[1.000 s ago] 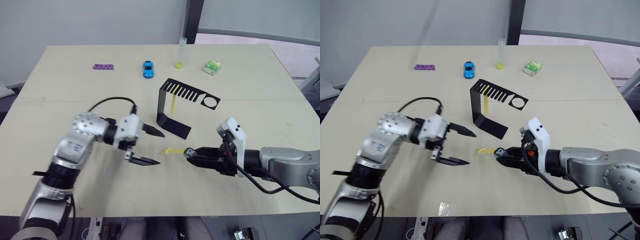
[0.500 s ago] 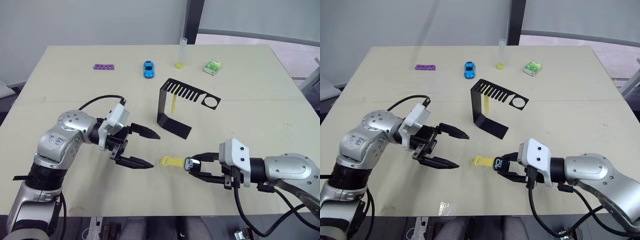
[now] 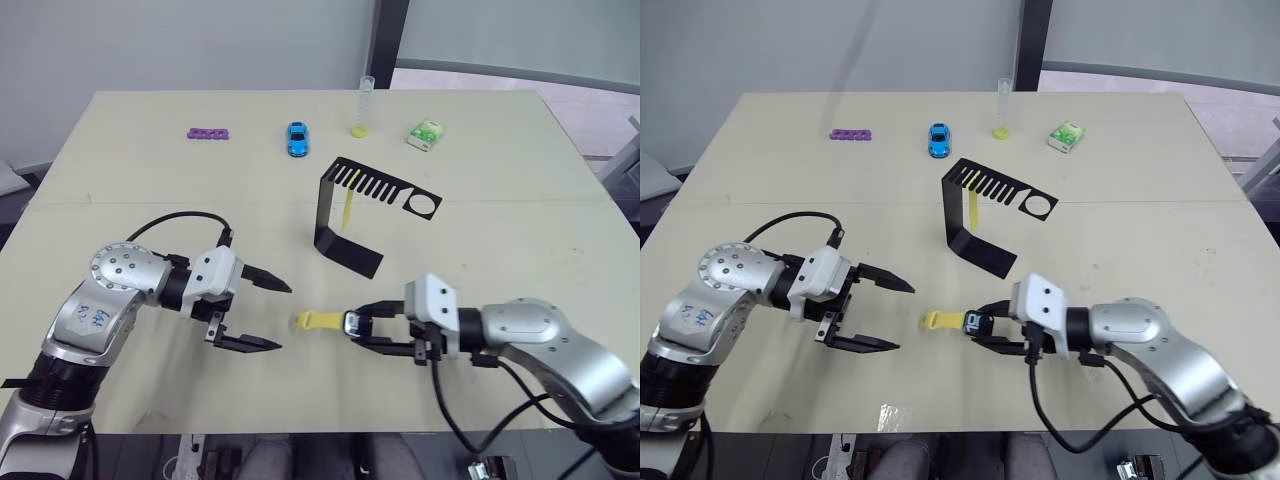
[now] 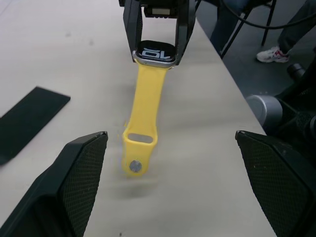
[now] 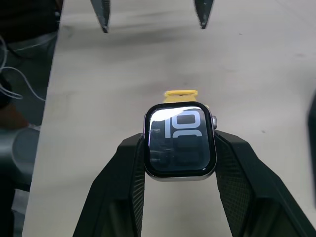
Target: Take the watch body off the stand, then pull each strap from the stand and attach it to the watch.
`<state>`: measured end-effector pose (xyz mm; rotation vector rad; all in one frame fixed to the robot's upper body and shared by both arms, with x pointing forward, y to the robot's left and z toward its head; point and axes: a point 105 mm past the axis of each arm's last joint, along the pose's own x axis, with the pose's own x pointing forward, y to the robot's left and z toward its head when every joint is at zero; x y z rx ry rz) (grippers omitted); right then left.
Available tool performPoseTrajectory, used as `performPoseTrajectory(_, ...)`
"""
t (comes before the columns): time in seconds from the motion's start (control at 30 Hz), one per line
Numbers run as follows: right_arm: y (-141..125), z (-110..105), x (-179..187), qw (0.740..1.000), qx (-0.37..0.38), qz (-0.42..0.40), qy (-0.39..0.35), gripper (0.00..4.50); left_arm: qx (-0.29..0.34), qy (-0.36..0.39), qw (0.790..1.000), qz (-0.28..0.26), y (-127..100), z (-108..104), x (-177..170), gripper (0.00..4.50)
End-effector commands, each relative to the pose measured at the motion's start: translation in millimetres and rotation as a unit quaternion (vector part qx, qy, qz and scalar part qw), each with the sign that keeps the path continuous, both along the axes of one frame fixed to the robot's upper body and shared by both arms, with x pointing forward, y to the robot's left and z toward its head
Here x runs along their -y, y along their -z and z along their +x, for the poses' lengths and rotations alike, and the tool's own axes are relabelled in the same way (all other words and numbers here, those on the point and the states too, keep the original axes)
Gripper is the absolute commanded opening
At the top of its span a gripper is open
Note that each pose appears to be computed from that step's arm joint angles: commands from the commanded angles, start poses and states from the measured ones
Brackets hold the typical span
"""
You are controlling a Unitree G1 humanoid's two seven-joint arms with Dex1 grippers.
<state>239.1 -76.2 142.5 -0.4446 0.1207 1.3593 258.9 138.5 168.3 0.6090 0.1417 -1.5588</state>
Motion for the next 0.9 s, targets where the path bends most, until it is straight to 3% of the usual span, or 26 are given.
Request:
performPoseTrajectory(0.03,17,2,-8,0.999,0.009,-0.03,-0.032,1.5,0.036,-0.023,0.999,0.033,6,7,-16,4.47)
performPoseTrajectory(0.37,41,17,-2,0.994,0.003,-0.102,-0.048,1.5,0.037,-0.031,0.999,0.02,15,8,-12,4.47)
performPoseTrajectory(0.57,39,25,4,0.993,0.007,-0.114,-0.032,1.5,0.029,-0.028,0.999,0.003,15,9,-5,4.47)
performPoseTrajectory(0.6,37,25,5,0.993,0.009,-0.114,-0.03,2.53,0.024,-0.027,0.999,0.0,15,8,-5,4.5)
performPoseTrajectory(0.73,19,23,16,0.995,0.022,-0.095,-0.007,4.26,0.013,-0.038,0.999,-0.029,12,7,-5,4.5)
performPoseTrajectory(0.77,12,21,23,0.996,0.023,-0.085,0.005,4.45,0.018,-0.054,0.998,-0.035,12,10,-7,4.5)
performPoseTrajectory(0.9,-8,3,55,0.997,0.019,-0.048,0.056,4.45,0.007,-0.104,0.992,-0.073,9,14,-17,4.5)
